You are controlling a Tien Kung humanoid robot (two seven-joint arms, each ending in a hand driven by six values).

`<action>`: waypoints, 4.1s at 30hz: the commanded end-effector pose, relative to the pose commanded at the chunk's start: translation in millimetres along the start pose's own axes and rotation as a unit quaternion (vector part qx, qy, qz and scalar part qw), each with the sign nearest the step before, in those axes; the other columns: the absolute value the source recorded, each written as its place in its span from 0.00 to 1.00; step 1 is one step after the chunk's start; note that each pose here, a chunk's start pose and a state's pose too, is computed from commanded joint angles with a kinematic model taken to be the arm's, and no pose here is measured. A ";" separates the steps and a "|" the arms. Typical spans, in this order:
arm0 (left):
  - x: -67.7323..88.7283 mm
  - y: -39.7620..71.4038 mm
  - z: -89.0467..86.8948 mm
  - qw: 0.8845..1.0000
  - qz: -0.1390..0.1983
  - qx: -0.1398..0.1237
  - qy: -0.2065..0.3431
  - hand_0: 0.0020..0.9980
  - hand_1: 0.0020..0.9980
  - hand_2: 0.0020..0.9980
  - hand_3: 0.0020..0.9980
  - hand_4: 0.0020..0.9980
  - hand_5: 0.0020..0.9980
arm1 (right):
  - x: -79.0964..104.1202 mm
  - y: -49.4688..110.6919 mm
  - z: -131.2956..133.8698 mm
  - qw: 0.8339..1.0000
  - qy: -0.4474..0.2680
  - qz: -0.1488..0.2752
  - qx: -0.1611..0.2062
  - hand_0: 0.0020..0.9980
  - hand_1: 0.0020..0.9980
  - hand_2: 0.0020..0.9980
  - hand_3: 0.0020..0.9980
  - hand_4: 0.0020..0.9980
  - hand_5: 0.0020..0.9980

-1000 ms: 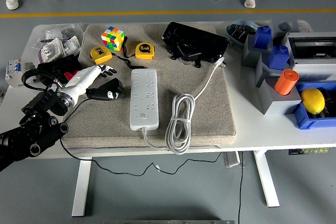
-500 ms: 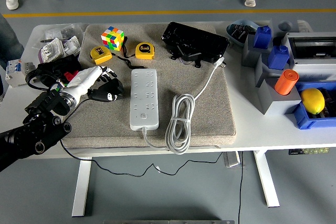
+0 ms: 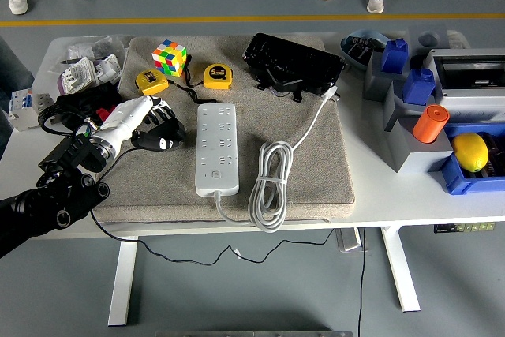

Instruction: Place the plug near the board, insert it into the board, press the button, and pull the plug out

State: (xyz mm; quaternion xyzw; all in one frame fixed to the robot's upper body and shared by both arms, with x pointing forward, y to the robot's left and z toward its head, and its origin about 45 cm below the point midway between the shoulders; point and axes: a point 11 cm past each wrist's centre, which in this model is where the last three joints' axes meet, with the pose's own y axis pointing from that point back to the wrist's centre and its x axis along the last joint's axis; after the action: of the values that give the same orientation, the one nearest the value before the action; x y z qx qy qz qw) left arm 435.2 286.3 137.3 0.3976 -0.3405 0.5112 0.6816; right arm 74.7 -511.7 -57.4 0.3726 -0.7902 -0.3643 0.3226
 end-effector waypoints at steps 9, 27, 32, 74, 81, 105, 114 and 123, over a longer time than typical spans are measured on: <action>0.8 0.6 3.7 1.000 0.007 -0.016 -0.009 0.31 0.36 0.40 0.53 0.88 0.06 | 0.4 0.1 0.3 1.000 0.001 0.001 0.000 0.72 0.73 0.72 0.61 1.00 0.65; 13.4 3.9 19.9 0.998 0.016 -0.065 -0.010 0.30 0.32 0.37 0.52 0.87 0.04 | 1.8 0.3 0.4 1.000 0.001 0.003 0.000 0.72 0.73 0.72 0.61 1.00 0.64; 20.7 6.3 38.6 0.994 0.012 -0.110 -0.019 0.30 0.32 0.37 0.52 0.87 0.04 | 2.4 0.4 0.4 1.000 0.001 0.003 0.000 0.72 0.73 0.72 0.61 1.00 0.64; 17.0 -5.9 71.7 0.967 -0.068 -0.203 -0.142 0.33 0.35 0.38 0.52 0.88 0.06 | 2.1 -1.0 -10.6 1.000 0.008 -0.001 0.009 0.72 0.72 0.72 0.61 1.00 0.63; 16.9 -7.4 70.6 0.965 -0.068 -0.201 -0.151 0.34 0.36 0.38 0.52 0.88 0.08 | 1.7 -1.1 -10.4 1.000 0.007 -0.002 0.010 0.72 0.72 0.72 0.61 1.00 0.63; 19.8 -10.2 64.9 0.963 -0.074 -0.196 -0.170 0.36 0.37 0.39 0.52 0.88 0.09 | 0.2 -1.3 -14.0 1.000 0.006 -0.004 0.015 0.72 0.72 0.72 0.61 1.00 0.63; 18.5 -9.3 63.7 0.962 -0.082 -0.196 -0.170 0.36 0.37 0.39 0.52 0.88 0.09 | 0.5 -1.2 -13.8 1.000 0.007 -0.003 0.015 0.72 0.72 0.72 0.61 1.00 0.63; 18.3 -8.9 63.3 0.963 -0.086 -0.196 -0.166 0.36 0.37 0.39 0.52 0.88 0.09 | 0.0 -1.4 -14.5 1.000 0.005 -0.003 0.016 0.72 0.72 0.72 0.61 1.00 0.63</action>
State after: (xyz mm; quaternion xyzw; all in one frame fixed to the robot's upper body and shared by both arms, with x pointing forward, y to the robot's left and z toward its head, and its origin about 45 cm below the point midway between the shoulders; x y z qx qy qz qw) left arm 444.7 236.3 180.1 0.3632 -0.5074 0.3009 0.7212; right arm 86.5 -517.2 -50.9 0.3823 -0.7931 -0.3504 0.3194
